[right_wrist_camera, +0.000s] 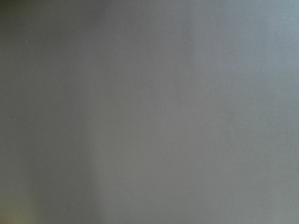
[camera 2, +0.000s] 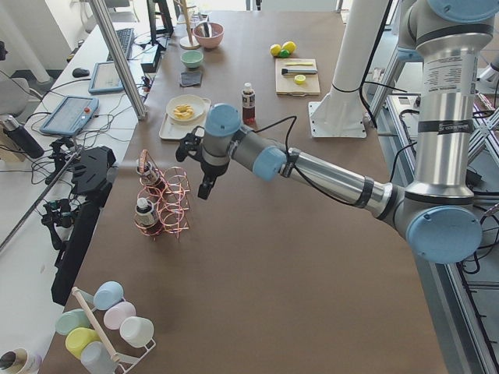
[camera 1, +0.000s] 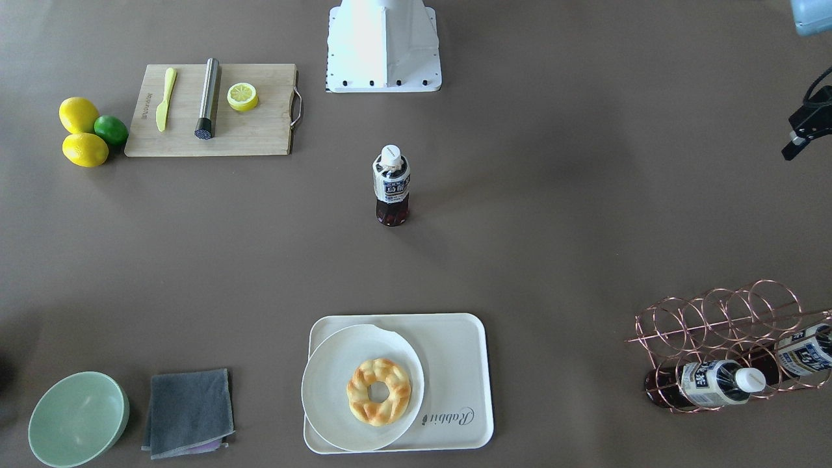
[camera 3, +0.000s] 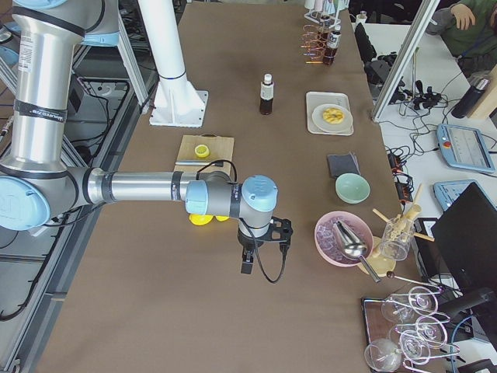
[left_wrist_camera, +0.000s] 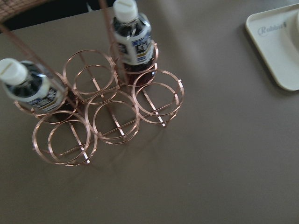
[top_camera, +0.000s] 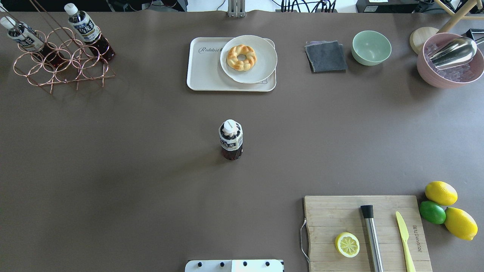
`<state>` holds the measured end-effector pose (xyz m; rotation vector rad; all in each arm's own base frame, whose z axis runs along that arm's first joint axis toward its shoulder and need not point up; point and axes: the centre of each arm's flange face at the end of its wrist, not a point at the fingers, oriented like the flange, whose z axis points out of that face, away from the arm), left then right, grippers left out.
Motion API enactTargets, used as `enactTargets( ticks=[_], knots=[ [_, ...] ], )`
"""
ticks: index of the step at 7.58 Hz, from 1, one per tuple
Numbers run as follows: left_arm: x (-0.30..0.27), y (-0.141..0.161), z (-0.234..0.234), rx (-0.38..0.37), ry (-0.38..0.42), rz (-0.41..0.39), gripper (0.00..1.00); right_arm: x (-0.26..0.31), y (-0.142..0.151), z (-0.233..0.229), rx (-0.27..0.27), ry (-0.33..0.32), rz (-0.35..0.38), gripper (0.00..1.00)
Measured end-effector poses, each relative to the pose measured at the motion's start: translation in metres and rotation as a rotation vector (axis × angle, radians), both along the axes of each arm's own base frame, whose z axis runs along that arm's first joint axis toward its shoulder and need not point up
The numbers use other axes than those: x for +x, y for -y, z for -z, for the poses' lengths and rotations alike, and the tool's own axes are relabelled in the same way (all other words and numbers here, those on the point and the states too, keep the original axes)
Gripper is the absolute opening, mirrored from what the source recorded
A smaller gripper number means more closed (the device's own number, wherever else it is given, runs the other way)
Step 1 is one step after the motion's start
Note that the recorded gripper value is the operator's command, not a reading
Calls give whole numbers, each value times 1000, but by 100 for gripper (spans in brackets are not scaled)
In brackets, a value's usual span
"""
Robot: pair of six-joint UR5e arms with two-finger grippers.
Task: Place tea on tray
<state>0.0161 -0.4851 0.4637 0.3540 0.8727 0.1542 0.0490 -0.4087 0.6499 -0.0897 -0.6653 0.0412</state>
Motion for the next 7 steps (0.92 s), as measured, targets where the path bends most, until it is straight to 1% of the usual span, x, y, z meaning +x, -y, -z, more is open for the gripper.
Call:
enactTargets(
  ticks=[1,2,3,4,5,7],
  knots=[
    [-29,-18,-53,-43,2,-13,97,0,-1,0,0,0,0,100],
    [-52,-36,-95,-48,15,-40,97,0,-1,0,0,0,1,100],
    [-69,-54,-126,-64,29,-47,97,0,-1,0,1,0,2,100],
    [-78,-63,-144,-86,71,-40,97,0,0,1,3,1,2,100],
    [-83,-65,-156,-127,116,-35,97,0,0,1,5,1,3,100],
    [-85,-64,-165,-226,151,-42,97,0,0,2,7,1,3,100]
  ],
)
